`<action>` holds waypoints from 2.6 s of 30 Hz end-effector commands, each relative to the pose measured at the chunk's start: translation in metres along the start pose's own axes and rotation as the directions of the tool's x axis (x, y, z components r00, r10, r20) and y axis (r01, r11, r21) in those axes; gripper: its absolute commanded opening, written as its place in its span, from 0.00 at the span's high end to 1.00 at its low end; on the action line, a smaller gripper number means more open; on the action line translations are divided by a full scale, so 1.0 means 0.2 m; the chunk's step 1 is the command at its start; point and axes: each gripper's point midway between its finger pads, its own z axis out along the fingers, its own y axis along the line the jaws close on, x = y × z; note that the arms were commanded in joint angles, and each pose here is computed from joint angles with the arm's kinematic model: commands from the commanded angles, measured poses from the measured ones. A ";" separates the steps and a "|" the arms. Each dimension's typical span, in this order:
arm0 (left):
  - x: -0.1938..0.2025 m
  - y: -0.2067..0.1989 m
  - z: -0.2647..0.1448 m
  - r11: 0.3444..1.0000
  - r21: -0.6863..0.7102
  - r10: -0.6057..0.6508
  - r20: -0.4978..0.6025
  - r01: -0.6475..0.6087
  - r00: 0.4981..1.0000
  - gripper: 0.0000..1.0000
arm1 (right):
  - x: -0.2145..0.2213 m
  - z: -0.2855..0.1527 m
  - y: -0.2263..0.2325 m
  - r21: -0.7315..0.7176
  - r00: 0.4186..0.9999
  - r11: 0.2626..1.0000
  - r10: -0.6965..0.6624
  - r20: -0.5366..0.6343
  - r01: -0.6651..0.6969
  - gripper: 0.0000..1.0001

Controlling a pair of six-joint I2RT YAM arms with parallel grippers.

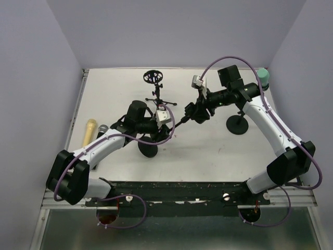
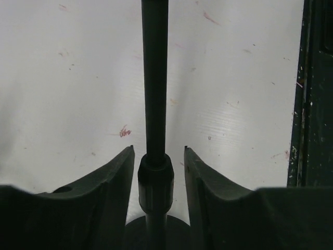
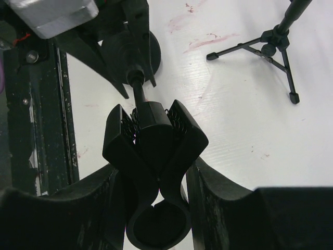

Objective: Remove the microphone from the stand

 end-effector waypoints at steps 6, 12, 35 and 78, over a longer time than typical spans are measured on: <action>-0.04 0.02 0.03 1.000 -0.006 0.011 -0.019 -0.011 1.000 1.00 | -0.13 -0.05 -0.02 0.079 0.997 0.995 0.055 0.054 -0.059 0.99; -0.16 0.48 -0.23 0.661 -0.740 -0.025 0.144 0.125 0.989 1.00 | -0.16 -0.01 -0.07 0.128 0.851 0.842 0.524 0.035 -0.524 0.99; -0.12 0.00 -0.08 0.981 0.155 -0.111 -0.048 0.117 0.993 0.46 | -0.16 -0.06 -0.02 0.061 0.994 0.995 -0.081 0.068 0.077 0.99; -0.32 0.11 -0.16 0.997 -0.072 -0.041 -0.162 0.030 0.986 0.15 | -0.09 0.06 0.00 0.054 0.892 0.910 -0.413 0.182 0.411 0.99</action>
